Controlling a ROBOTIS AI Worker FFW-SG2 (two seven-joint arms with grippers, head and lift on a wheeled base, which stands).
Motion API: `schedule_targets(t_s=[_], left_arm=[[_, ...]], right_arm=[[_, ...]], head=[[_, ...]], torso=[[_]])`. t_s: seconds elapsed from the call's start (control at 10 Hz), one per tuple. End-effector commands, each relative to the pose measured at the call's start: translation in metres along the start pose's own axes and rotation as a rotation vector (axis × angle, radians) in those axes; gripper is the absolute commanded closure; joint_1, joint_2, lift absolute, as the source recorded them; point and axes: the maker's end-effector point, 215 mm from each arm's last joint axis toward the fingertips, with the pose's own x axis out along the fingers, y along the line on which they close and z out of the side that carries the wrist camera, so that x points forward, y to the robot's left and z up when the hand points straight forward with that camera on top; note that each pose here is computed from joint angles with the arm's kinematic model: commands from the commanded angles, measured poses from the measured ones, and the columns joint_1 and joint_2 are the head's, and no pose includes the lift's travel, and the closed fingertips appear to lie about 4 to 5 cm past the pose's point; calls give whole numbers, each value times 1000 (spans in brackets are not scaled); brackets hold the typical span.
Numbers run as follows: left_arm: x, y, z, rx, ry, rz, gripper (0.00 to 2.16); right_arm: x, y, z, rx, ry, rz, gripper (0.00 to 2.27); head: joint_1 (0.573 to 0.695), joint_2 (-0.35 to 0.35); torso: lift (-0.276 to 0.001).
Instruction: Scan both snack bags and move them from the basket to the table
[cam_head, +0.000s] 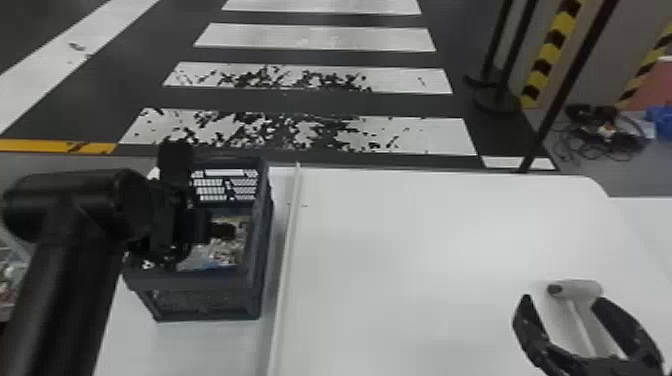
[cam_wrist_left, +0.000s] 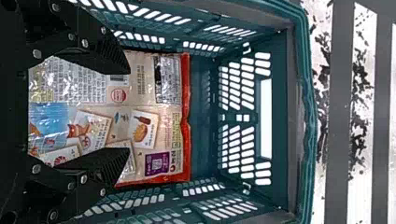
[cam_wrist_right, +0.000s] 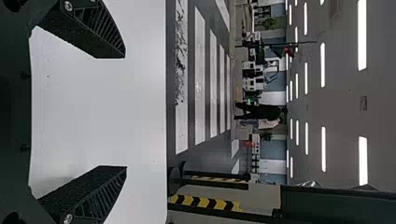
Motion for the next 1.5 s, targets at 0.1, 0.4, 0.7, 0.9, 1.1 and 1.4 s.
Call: schedule_targets(t_s=[0.1,0.4,0.7,0.9,1.1,1.4], left_arm=[[8,-6,-15,-10,66,-19,454],[14,-6,-27,-11,101,-25,451],[24,-1,-51,-16,162,-21,458],[39,8,-67,-29,188,-1,998],[49,9,-61,-31,123,9,1409],[31,5,-32,1,-58,27,1943]], right_arm=[[-2,0,2,0,-9,0,76],[-6,0,7,-4,-29,2,76],[-13,3,13,-4,-59,6,76],[-18,0,19,-7,-86,2,76],[-21,-1,19,-8,-89,1,76],[-28,0,25,-8,-109,3,76]], head=[[695,-10],[695,-14],[695,-11],[695,-4],[695,5],[695,5]], torso=[[-98],[-98],[-98],[-98],[-98],[-98]])
